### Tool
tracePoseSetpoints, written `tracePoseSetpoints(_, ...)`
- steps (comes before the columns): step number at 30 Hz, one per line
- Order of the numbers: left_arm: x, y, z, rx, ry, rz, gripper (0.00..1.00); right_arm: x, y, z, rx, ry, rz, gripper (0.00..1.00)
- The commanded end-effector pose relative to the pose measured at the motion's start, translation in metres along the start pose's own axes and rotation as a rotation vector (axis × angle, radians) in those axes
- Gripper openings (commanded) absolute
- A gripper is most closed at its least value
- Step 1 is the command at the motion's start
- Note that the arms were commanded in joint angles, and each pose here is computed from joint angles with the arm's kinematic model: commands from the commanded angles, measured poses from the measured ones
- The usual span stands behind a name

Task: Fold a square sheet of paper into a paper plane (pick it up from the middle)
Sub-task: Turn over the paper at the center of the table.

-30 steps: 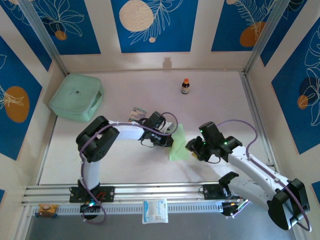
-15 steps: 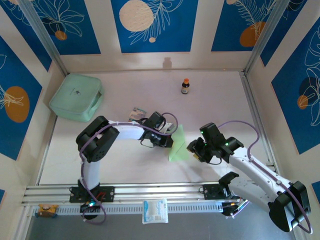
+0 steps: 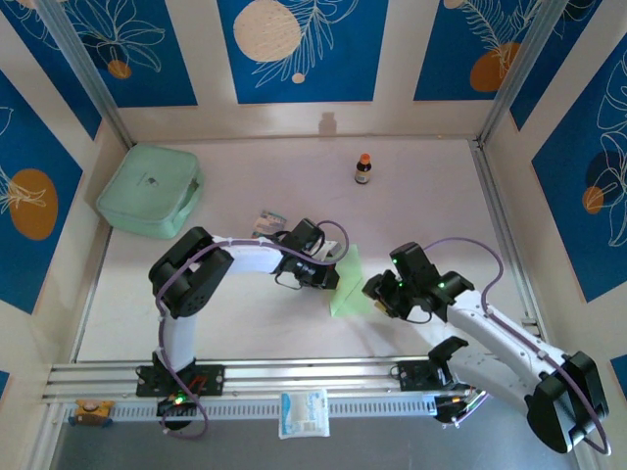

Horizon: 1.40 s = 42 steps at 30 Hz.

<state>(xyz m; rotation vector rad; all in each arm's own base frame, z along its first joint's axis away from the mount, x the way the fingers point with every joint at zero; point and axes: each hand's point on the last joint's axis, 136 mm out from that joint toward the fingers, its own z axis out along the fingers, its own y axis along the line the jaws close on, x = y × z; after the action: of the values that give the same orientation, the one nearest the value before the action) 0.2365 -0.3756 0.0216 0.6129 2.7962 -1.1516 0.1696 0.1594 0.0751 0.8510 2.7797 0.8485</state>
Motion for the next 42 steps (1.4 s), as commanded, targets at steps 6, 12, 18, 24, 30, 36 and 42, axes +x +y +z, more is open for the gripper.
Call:
tracePoseSetpoints(6,0.009,0.008,-0.004,-0.015,0.015,-0.024,0.01,0.01,-0.001,0.021,-0.036,0.072,-0.013,0.43)
tracePoseSetpoints(12,0.009,0.007,-0.003,-0.006,0.011,-0.029,0.01,0.012,-0.005,0.027,-0.02,0.105,-0.021,0.47)
tracePoseSetpoints(18,0.01,0.008,-0.002,-0.004,0.013,-0.03,0.01,0.009,0.006,0.036,-0.026,0.131,-0.051,0.47)
tracePoseSetpoints(24,0.011,0.008,-0.002,0.004,0.008,-0.035,0.01,0.0,0.0,0.045,0.039,0.105,-0.062,0.46)
tracePoseSetpoints(30,0.015,0.012,0.0,-0.004,0.014,-0.042,0.0,-0.005,0.006,0.057,-0.009,0.112,-0.052,0.47)
tracePoseSetpoints(36,0.015,0.012,0.002,-0.002,0.019,-0.043,0.0,-0.014,0.022,0.06,-0.056,0.123,-0.063,0.49)
tracePoseSetpoints(42,0.014,0.013,0.0,-0.012,0.012,-0.044,0.0,-0.013,0.022,0.051,0.018,0.101,-0.108,0.49)
